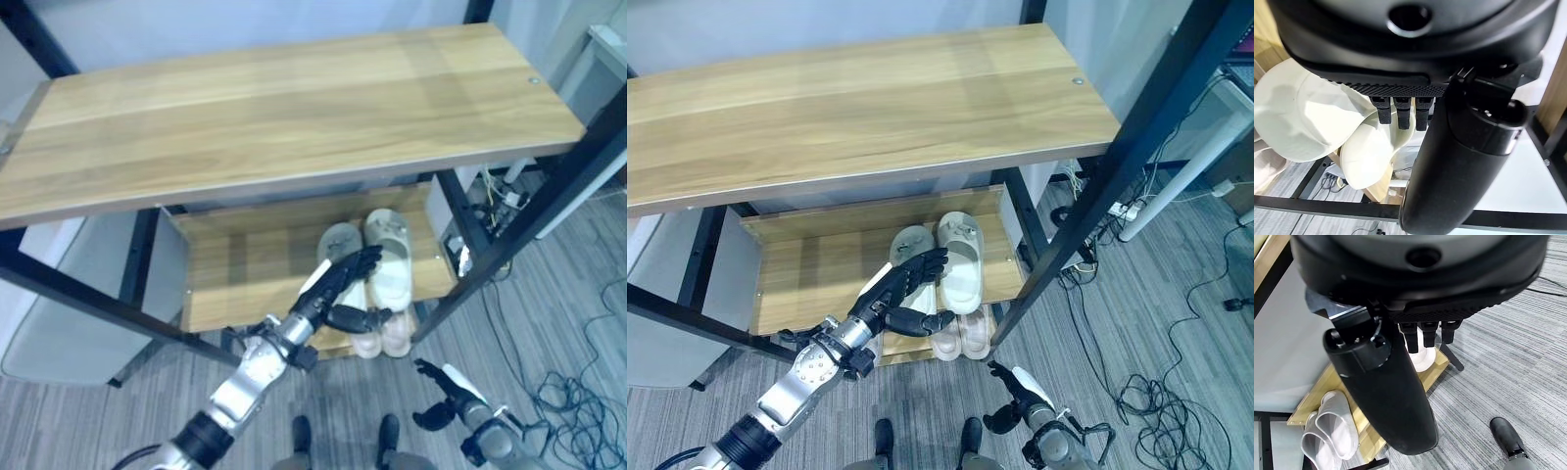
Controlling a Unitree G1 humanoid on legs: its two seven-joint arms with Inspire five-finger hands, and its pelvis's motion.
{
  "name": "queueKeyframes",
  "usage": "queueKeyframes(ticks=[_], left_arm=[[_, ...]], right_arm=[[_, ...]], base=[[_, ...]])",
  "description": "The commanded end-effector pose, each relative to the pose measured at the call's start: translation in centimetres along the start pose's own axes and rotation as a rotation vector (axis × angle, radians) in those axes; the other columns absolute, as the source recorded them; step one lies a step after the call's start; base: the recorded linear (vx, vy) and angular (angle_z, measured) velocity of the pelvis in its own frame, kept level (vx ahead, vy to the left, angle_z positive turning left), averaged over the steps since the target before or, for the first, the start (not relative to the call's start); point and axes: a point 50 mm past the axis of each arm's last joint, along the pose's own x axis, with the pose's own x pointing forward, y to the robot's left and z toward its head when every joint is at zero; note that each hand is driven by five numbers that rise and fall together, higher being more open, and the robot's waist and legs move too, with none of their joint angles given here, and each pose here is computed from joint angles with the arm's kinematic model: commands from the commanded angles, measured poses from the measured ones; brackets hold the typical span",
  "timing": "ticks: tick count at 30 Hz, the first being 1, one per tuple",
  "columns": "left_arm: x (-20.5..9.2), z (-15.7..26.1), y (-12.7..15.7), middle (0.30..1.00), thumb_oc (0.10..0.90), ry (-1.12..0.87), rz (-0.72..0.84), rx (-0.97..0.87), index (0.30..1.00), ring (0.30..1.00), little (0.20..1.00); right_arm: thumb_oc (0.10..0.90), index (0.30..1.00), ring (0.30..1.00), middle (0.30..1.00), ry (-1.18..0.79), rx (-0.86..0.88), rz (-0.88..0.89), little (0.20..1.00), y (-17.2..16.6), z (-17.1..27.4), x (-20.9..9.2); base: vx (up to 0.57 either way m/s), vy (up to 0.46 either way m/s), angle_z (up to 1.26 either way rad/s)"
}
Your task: Arrange the slippers neatly on the shoe rack.
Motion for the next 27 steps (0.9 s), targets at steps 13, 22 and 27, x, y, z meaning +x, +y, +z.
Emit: queueKeyframes(ticks=[13, 22, 27], left_arm=[[4.8, 5.7, 0.9, 0.900, 0.800, -0.249, 0.021, 0.176, 0.900, 0.900, 0.900], [5.5, 6.7, 1.2, 0.900, 0.800, -0.277, 0.018, 0.212, 0.900, 0.900, 0.900], [5.7, 7.3, 1.4, 0.900, 0.800, -0.295, 0.008, 0.245, 0.900, 0.900, 0.900]], right_arm=[[0.800, 0.900, 0.900, 0.900, -0.184, -0.052, -0.069, 0.900, -3.2, 3.5, 0.4], [0.800, 0.900, 0.900, 0.900, -0.200, -0.070, -0.062, 0.900, -3.4, 3.7, 0.2], [0.800, 0.900, 0.900, 0.900, -0.215, -0.083, -0.059, 0.900, -3.7, 4.0, 0.1]], base=[[0.00, 0.004, -0.02], [0.00, 0.007, -0.03], [0.00, 0.000, 0.00]])
